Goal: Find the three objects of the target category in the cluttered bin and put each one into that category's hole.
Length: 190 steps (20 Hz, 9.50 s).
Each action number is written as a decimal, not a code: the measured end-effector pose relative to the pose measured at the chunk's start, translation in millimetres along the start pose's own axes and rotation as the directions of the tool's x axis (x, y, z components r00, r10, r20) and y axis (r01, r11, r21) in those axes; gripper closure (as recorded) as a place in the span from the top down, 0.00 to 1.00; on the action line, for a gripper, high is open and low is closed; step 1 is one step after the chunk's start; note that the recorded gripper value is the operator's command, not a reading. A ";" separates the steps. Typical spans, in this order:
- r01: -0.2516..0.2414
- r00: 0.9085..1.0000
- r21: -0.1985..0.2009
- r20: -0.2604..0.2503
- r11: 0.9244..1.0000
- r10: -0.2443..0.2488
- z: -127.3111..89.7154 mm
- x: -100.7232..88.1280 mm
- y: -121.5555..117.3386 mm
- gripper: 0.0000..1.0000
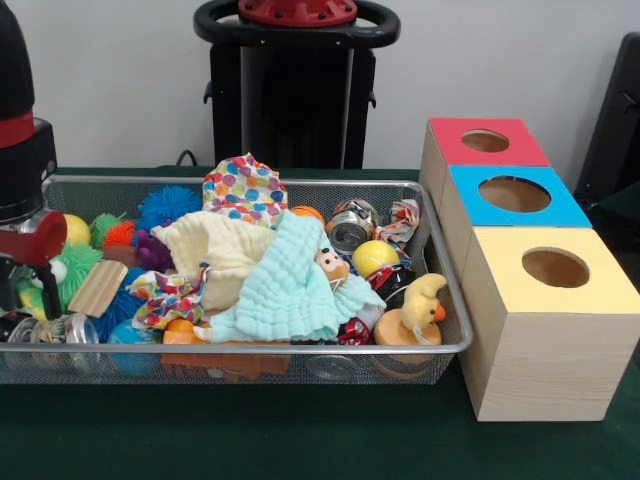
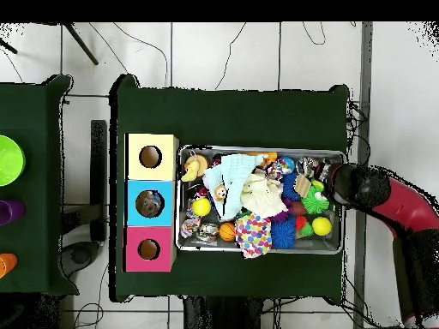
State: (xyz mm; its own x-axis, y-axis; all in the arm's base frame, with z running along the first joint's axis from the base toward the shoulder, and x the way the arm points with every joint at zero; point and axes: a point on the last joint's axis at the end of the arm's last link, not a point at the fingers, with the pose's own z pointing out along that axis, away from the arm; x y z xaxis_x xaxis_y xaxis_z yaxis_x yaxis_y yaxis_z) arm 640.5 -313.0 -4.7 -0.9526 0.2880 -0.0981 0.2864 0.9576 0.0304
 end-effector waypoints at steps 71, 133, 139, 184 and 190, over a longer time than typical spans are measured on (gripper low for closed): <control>0.039 0.999 0.012 0.006 0.999 -0.039 3.7 2.7 -2.8 1.00; 0.084 0.996 0.021 -0.032 0.996 -0.083 11.7 26.4 1.2 1.00; 0.106 0.993 0.033 -0.058 0.994 -0.104 20.2 43.5 -7.1 1.00; 0.088 0.995 0.050 -0.052 0.995 -0.085 13.0 44.8 -28.2 1.00; 0.078 0.996 0.050 -0.042 0.996 -0.076 6.7 40.0 -29.1 1.00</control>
State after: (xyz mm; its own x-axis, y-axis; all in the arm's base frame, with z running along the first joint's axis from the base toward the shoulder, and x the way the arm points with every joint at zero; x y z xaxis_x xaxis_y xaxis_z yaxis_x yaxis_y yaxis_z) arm 594.7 -329.4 -16.2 -0.9751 0.2141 -0.0582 0.2159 0.9760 -0.0272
